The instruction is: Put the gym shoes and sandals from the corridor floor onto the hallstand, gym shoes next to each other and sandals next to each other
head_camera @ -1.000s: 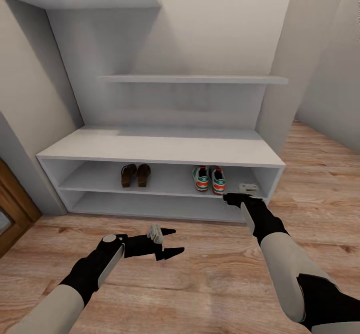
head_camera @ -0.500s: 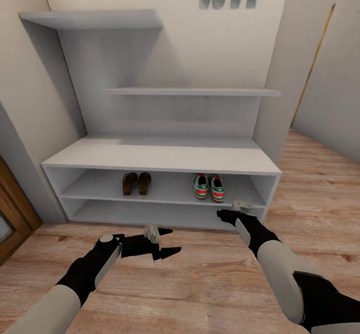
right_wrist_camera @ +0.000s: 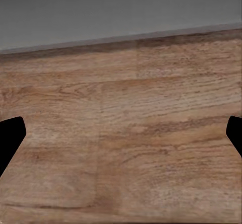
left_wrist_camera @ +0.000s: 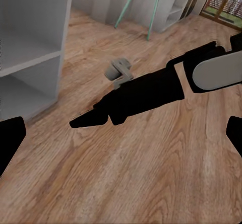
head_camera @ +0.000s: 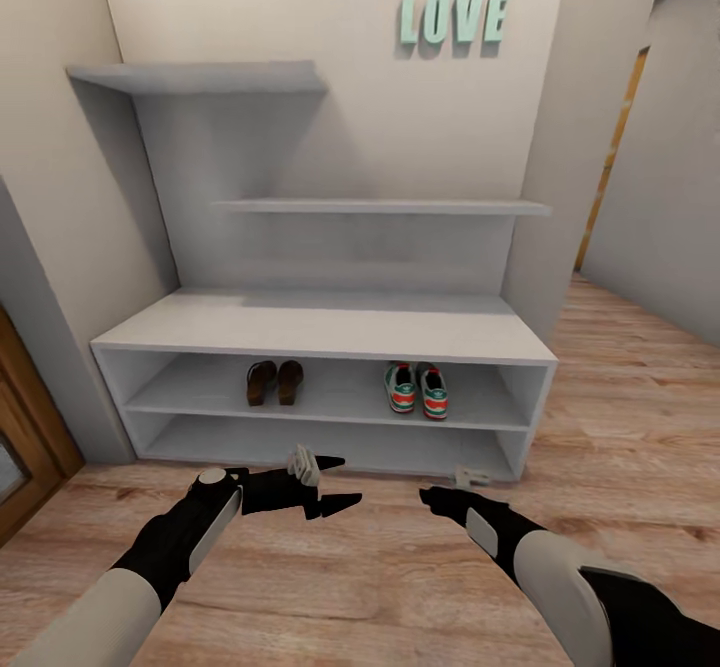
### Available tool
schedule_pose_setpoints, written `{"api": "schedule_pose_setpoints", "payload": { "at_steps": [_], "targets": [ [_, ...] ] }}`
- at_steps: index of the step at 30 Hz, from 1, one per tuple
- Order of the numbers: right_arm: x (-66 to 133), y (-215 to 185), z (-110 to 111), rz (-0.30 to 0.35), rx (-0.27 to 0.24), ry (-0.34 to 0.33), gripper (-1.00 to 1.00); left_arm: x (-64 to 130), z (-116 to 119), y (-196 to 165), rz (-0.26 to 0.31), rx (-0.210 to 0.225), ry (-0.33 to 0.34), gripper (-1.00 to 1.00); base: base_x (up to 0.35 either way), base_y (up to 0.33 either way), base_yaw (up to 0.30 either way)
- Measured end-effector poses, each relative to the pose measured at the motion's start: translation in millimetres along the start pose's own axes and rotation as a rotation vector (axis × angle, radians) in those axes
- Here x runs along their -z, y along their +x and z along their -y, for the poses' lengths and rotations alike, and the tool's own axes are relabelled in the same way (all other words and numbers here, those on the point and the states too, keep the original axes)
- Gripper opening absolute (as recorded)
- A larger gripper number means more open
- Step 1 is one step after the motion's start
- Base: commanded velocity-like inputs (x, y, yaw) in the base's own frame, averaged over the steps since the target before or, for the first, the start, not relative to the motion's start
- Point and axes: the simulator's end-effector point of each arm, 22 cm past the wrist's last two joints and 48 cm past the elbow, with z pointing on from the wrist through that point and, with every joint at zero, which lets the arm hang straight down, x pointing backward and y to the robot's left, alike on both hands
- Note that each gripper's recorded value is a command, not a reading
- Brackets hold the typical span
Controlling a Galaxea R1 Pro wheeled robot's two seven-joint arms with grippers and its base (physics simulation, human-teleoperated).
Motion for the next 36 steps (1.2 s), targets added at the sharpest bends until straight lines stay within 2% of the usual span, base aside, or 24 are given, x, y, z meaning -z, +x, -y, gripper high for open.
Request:
{"api": "schedule_pose_setpoints", "payload": {
  "at_steps": [9, 21, 30, 36],
  "targets": [
    [10.4, -11, -6, -0.003, -0.002, -0.010, 1.00, 2.0, 2, -20, 0.002, -0.007, -0.003, 1.00, 0.000, 0.000, 0.000],
    [19.2, -23, -10, -0.025, -0.005, -0.007, 1.00, 3.1, -1, -40, -0.004, 0.008, -0.005, 1.00, 0.000, 0.000, 0.000],
    [25.7, -20, -11, -0.057, -0.009, -0.003, 1.00, 4.9, -3, -53, -0.009, 0.024, -0.007, 1.00, 0.000, 0.000, 0.000],
    [32.8, 12, -7, -0.114, -0.013, 0.005, 1.00, 5.5, -4, -61, -0.014, 0.034, -0.007, 1.00, 0.000, 0.000, 0.000]
  ]
}}
